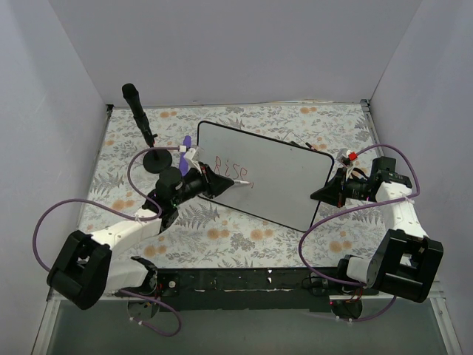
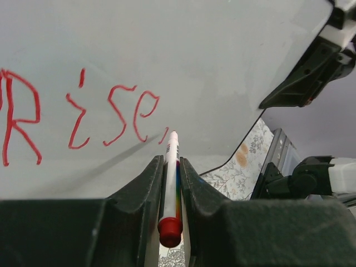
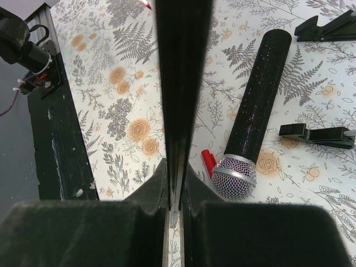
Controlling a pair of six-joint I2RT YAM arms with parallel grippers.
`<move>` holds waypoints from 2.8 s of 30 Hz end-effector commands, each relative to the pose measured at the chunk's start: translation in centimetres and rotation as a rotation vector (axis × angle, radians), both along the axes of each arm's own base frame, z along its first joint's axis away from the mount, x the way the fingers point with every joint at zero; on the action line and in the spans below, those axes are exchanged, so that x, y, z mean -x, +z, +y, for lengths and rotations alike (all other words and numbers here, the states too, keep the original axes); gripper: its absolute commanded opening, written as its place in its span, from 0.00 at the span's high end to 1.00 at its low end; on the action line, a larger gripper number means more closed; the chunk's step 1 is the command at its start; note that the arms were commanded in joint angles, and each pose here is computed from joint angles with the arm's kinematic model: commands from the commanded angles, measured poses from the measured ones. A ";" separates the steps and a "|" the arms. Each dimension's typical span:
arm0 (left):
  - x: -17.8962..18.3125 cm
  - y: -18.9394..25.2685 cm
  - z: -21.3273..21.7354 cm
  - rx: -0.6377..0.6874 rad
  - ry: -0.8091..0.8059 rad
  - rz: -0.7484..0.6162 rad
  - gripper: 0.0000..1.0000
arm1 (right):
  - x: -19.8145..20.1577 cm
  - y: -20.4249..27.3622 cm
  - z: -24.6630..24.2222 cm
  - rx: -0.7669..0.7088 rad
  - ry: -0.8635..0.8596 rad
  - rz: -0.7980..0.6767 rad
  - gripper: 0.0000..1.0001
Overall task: Write a sentence on the whiteboard
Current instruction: Write with the whiteboard marker without the cap on the whiteboard.
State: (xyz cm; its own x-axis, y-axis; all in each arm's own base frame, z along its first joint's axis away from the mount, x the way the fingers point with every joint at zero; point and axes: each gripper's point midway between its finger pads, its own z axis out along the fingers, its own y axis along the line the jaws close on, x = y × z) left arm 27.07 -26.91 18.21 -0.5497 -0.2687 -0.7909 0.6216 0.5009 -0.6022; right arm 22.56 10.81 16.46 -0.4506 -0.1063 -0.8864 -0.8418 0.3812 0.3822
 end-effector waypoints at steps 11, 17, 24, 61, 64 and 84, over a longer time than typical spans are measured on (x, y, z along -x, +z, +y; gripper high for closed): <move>2.9 6.0 2.2 0.137 0.039 -0.126 1.00 | -0.7 0.1 -0.2 0.049 0.016 -0.063 0.99; 3.1 5.9 1.7 0.133 0.007 -0.112 1.00 | -0.6 0.1 -0.2 0.049 0.015 -0.061 0.99; 3.3 5.9 1.4 0.133 0.010 -0.111 1.00 | -0.6 0.0 -0.2 0.050 0.015 -0.059 0.99; 2.8 7.2 -2.9 0.082 0.024 -0.172 1.00 | -0.7 0.2 -0.2 0.053 0.016 -0.071 0.99; 2.9 7.4 -3.7 0.081 0.026 -0.198 1.00 | -0.6 0.2 -0.1 0.050 0.016 -0.069 0.99; 2.8 7.9 -1.9 0.045 0.163 -0.252 1.00 | -0.6 0.2 0.0 0.049 0.024 -0.071 0.99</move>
State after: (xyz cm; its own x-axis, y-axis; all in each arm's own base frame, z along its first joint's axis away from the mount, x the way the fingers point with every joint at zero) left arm 23.14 -30.41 24.09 -0.3612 -0.3406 -0.8681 0.7068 0.5072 -0.4931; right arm 22.50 10.99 16.46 -0.4480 -0.1105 -0.8872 -0.8457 0.3742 0.3805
